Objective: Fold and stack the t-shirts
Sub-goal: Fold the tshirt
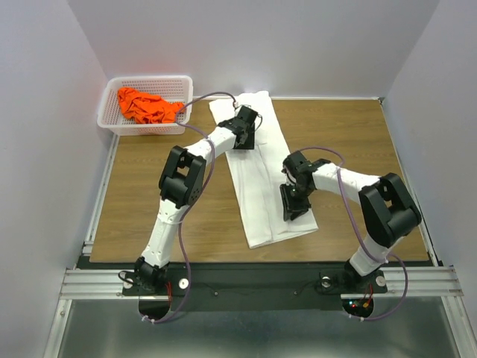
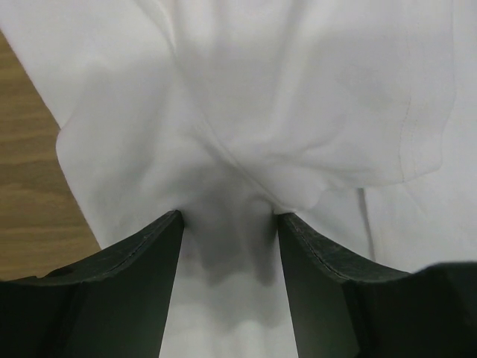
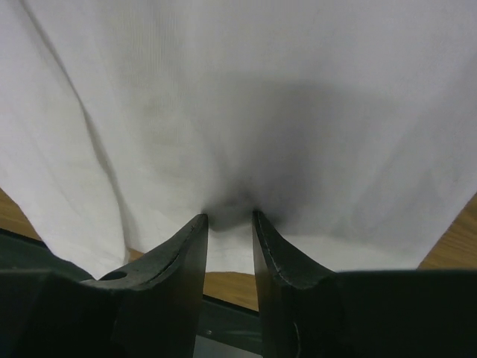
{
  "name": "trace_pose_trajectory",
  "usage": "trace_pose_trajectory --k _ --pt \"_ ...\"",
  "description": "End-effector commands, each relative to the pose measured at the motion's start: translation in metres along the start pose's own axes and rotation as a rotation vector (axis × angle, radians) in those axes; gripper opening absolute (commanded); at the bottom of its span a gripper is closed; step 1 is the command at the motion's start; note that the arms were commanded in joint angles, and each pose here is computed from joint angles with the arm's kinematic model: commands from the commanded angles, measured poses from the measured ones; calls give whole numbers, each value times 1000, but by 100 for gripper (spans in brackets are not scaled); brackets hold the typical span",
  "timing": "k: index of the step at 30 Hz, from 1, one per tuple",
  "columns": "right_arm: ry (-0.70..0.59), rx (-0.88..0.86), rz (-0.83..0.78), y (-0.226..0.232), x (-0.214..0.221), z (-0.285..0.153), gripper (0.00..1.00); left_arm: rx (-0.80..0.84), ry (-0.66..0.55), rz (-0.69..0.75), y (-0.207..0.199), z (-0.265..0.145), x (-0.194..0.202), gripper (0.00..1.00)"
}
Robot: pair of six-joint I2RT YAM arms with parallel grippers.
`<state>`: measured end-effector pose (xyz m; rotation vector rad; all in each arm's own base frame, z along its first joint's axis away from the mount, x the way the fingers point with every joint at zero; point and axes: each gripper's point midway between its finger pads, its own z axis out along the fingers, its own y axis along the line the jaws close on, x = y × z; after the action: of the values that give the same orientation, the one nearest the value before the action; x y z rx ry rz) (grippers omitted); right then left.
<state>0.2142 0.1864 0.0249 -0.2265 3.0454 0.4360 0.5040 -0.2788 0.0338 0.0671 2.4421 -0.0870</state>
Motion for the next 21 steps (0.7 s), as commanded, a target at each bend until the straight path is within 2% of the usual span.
trace_pose_trajectory --k 1,4,6,8,10,11,12,13,15,16,18,19,21 --pt "-80 -83 -23 28 -34 0 36 -69 14 -11 36 22 -15 65" --pt "-94 -106 -34 39 -50 0 37 -66 -19 -37 47 26 -38 68" --pt "-135 -113 -41 46 -64 -9 39 -49 -48 -52 49 18 -51 74" --pt "-206 -79 -37 43 -76 -23 41 -21 -92 -62 46 -7 -70 80" --pt "-255 -44 -19 35 -83 -34 48 -13 -75 -75 46 -22 -62 82" --pt "-284 -18 -7 27 -86 -40 50 11 -114 -96 43 -51 -75 83" --pt "-322 -14 15 20 -90 -52 51 7 -81 -114 45 -56 -57 84" --pt "-322 5 36 9 -85 -53 53 28 -120 -126 40 -87 -66 85" --pt "-348 17 82 -10 -83 -64 55 31 -122 -143 37 -111 -55 85" --pt "-345 25 98 -17 -79 -65 56 15 -79 -159 39 -114 -30 85" --pt "-322 43 129 -34 -66 -61 56 31 -69 -171 33 -145 -13 85" --pt "-327 40 132 -37 -62 -63 56 8 -5 -167 38 -143 20 85" --pt "-298 39 146 -43 -48 -57 56 33 37 -186 29 -163 48 85"
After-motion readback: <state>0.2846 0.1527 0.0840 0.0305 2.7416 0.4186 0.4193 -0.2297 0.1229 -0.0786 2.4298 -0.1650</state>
